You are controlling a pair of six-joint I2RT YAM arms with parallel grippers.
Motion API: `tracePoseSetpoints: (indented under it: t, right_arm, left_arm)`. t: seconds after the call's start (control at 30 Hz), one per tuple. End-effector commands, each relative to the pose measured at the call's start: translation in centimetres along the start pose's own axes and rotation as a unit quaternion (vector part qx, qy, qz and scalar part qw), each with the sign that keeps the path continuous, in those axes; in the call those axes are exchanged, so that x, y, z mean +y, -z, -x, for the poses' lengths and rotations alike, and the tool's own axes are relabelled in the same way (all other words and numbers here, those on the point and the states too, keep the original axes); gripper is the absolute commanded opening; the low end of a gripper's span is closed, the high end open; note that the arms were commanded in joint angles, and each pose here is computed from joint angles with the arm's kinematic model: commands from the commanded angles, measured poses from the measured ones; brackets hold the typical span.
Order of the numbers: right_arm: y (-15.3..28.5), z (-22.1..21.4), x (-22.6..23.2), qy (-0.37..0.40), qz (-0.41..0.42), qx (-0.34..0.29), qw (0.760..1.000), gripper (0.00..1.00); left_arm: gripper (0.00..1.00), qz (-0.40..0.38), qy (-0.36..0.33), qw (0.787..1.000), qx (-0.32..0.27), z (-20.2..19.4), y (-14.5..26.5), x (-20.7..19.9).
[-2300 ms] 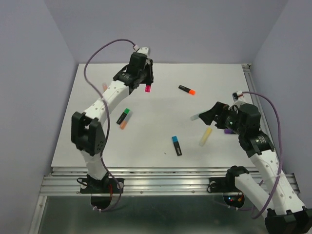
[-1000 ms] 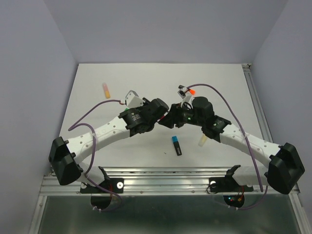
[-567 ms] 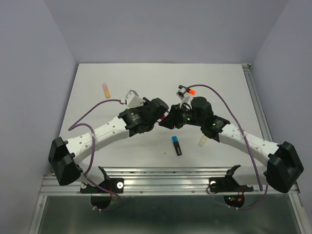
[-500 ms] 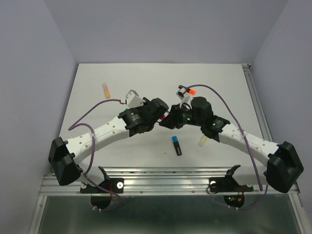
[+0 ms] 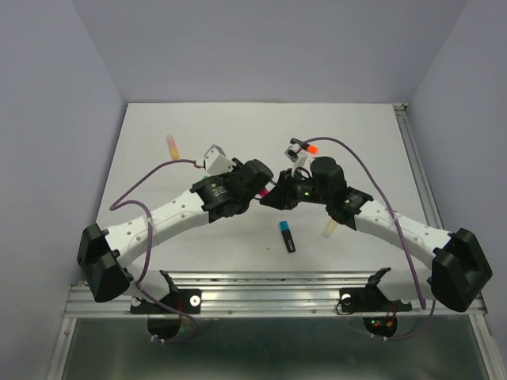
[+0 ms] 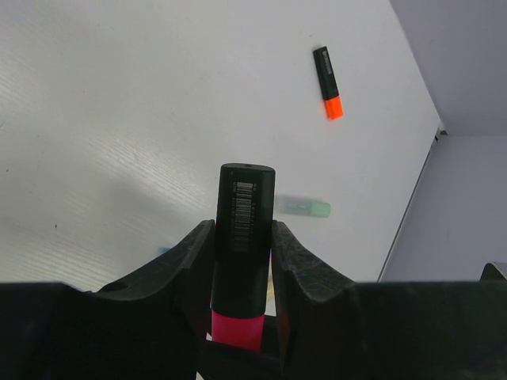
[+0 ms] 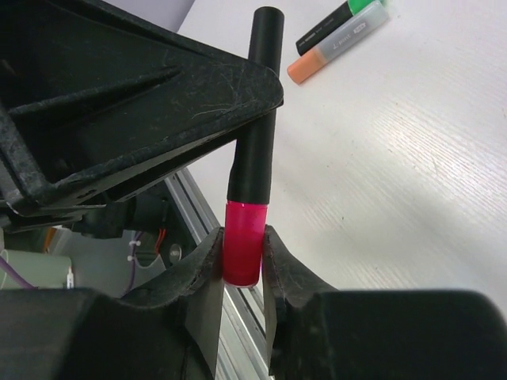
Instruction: Open the pen caps
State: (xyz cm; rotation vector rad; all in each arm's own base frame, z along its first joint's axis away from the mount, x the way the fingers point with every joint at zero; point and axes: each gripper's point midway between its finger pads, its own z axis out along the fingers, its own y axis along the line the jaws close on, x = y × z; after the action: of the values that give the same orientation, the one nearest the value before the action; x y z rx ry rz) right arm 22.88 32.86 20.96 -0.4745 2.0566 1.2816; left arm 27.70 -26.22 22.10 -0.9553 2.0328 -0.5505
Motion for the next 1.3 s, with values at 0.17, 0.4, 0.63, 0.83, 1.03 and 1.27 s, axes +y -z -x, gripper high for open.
tracePoseSetpoints:
  t: [0.17,0.4,0.63,0.83,1.03,1.27]
  right_arm:
    - [4.1,1.2,10.0,0.116,0.238,-0.037,0.964,0.01]
    - [5.2,0.5,11.5,0.112,0.293,-0.032,0.949,0.01]
    - [4.5,0.6,10.3,0.092,0.248,-0.026,0.964,0.01]
    - [2.6,-0.2,3.3,0.028,0.04,0.001,0.999,0.01]
    - [3.9,-3.7,-1.3,-0.051,-0.08,0.022,0.995,0.01]
    - [5.9,-5.2,-0.6,-0.062,-0.065,0.011,0.996,0.01]
  left_arm:
    - [0.0,-0.037,0.012,0.999,0.03,0.4,-2.3,-0.4]
    - [0.0,-0.038,0.011,0.999,0.03,1.1,-3.4,-0.1]
    - [0.0,-0.04,0.008,0.999,0.033,0.8,-4.1,0.0]
    - [0.0,-0.002,0.015,1.0,-0.027,3.7,-5.5,0.8]
    - [0.0,0.034,0.028,0.994,-0.099,8.9,-6.2,1.0]
    - [0.0,0.053,0.039,0.988,-0.142,12.8,-7.0,2.4]
